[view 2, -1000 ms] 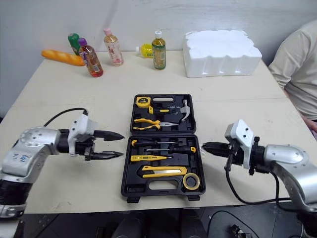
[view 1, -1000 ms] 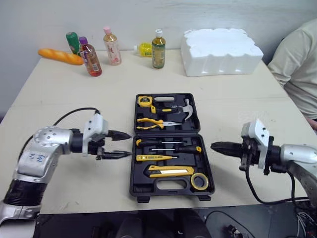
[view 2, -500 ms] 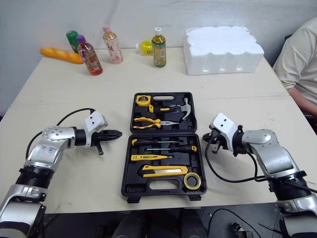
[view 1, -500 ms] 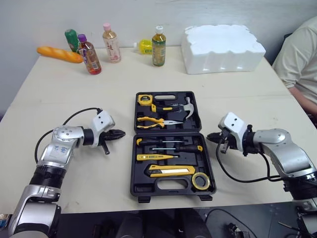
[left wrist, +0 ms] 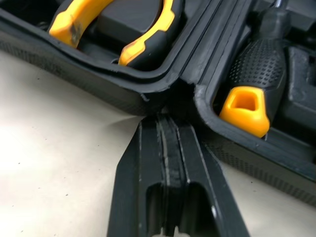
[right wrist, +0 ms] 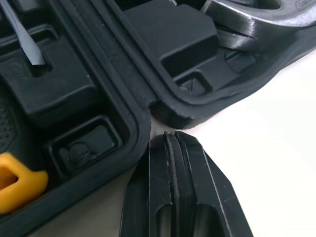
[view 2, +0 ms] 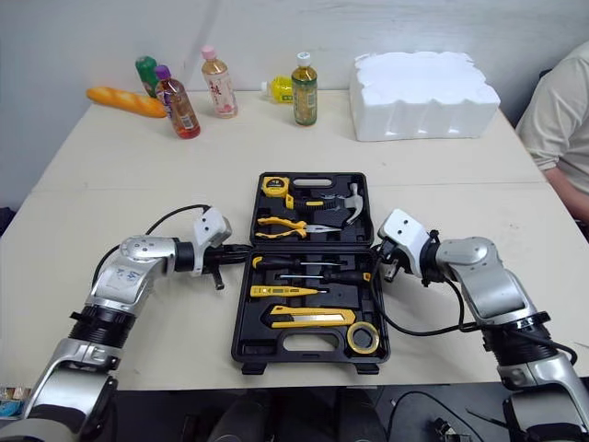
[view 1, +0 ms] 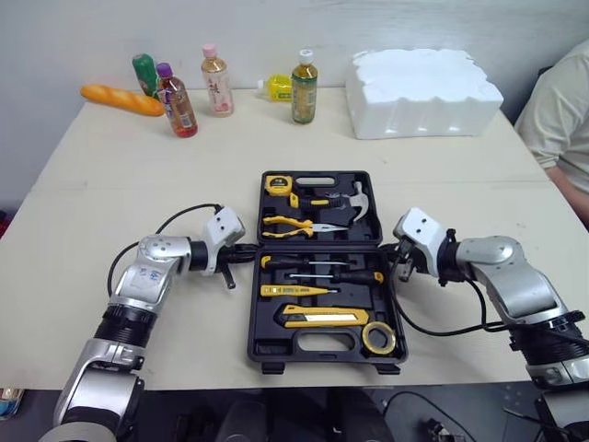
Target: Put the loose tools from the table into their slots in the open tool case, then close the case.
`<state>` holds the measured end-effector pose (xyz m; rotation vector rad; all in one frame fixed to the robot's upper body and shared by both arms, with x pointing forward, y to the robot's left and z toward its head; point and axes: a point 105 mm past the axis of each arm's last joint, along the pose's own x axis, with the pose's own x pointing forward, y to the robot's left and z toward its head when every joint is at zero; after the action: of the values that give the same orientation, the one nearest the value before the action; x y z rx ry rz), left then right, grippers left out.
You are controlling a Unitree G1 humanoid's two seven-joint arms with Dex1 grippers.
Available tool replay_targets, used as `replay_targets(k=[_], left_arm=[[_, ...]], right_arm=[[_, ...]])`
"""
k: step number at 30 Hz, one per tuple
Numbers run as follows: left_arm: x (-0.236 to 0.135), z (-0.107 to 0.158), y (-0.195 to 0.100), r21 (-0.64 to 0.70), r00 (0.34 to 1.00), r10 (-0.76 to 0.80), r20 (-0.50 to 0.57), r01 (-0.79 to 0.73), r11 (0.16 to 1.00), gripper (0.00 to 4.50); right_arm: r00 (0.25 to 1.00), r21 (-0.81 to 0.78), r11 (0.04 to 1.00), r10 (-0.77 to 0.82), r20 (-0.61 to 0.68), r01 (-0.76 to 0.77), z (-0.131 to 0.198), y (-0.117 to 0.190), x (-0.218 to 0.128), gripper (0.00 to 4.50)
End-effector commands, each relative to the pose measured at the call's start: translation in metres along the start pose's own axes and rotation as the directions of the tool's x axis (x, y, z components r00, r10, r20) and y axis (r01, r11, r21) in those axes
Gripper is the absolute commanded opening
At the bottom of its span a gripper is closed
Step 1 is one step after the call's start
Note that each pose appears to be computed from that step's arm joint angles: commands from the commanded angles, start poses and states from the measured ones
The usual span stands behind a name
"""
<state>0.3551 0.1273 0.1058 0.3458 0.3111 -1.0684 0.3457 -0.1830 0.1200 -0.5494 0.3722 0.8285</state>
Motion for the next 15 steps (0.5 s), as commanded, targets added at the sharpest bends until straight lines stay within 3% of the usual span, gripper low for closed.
replay_targets(k=[1, 10, 11, 12, 15], left_arm=[[0.020, 0.014, -0.014, 0.074, 0.998, -0.062, 0.022, 0.060, 0.995, 0.06], [-0.020, -0.012, 0.008, -0.004, 0.996, 0.050, -0.080, -0.050, 0.999, 0.06], [-0.028, -0.013, 0.011, -0.021, 0.994, 0.062, -0.086, -0.064, 0.998, 0.65], [-0.033, -0.013, 0.013, -0.031, 0.994, 0.069, -0.089, -0.072, 0.997, 0.95], [-0.046, -0.008, 0.017, -0.096, 0.993, 0.084, -0.082, -0.092, 0.991, 2.24]], right_arm=[[0.999, -0.028, 1.000, -0.013, 0.035, 0.014, 0.006, -0.001, -0.007, 0.00], [0.989, -0.015, 0.990, -0.144, -0.040, 0.143, -0.013, -0.018, -0.039, 0.00], [0.988, 0.015, 0.989, -0.149, -0.032, 0.149, -0.011, -0.020, -0.045, 0.00], [0.988, 0.035, 0.988, -0.152, -0.026, 0.152, -0.009, -0.020, -0.048, 0.00], [0.990, 0.110, 0.984, -0.139, 0.008, 0.137, 0.000, -0.019, -0.058, 0.96]])
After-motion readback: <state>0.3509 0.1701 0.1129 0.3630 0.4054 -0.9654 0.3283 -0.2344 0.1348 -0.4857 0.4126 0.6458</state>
